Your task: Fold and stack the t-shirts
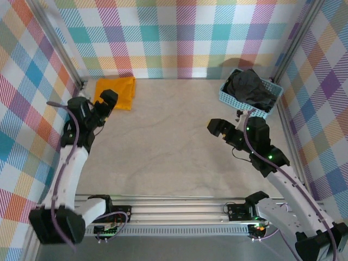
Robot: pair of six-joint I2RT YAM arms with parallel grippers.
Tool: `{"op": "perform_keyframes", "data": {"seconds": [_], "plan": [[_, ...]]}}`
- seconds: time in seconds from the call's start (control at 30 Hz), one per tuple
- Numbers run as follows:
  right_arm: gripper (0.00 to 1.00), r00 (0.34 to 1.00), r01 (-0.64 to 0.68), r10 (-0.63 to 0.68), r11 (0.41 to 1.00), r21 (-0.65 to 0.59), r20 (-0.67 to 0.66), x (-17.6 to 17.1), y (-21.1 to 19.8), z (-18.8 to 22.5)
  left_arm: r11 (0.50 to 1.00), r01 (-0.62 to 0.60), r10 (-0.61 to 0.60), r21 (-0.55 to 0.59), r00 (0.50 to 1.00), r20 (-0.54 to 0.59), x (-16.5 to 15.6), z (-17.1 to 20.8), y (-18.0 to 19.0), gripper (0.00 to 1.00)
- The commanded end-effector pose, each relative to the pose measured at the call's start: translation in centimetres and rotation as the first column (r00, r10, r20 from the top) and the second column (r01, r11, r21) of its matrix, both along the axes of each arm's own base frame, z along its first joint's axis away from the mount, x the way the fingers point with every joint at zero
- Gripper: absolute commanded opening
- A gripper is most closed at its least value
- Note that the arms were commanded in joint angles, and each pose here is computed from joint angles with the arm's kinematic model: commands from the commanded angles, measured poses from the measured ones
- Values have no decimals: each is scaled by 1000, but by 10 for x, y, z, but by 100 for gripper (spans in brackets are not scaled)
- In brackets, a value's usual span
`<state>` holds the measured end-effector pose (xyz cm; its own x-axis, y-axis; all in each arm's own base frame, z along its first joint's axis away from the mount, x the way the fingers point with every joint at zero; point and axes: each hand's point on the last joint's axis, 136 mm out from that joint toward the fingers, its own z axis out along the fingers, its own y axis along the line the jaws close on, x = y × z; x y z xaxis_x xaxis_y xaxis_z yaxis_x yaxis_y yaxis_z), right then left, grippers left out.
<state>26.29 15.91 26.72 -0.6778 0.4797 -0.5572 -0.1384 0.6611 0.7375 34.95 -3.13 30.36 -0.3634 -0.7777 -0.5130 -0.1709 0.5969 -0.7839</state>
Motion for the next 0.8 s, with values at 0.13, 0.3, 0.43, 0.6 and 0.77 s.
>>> {"op": "perform_keyframes", "data": {"seconds": [0.13,0.3,0.43,0.6,0.77], "plan": [[100,927,367,-371,860,-356,58,0,-92,-21,894,-288,392,344,874,-287,-90,-86,75,100],[100,865,498,-429,666,-555,261,28,-141,-64,807,-328,363,492,931,25,-69,-99,87,100],[100,853,522,-381,607,-600,357,44,-154,-109,730,-234,253,642,965,64,-46,-132,81,100],[100,885,464,-298,641,-612,358,71,-148,-122,708,-148,172,690,985,35,-13,-165,71,100],[100,897,430,-246,676,-598,368,90,-148,-148,694,-134,150,708,988,40,17,-182,69,100]]}}
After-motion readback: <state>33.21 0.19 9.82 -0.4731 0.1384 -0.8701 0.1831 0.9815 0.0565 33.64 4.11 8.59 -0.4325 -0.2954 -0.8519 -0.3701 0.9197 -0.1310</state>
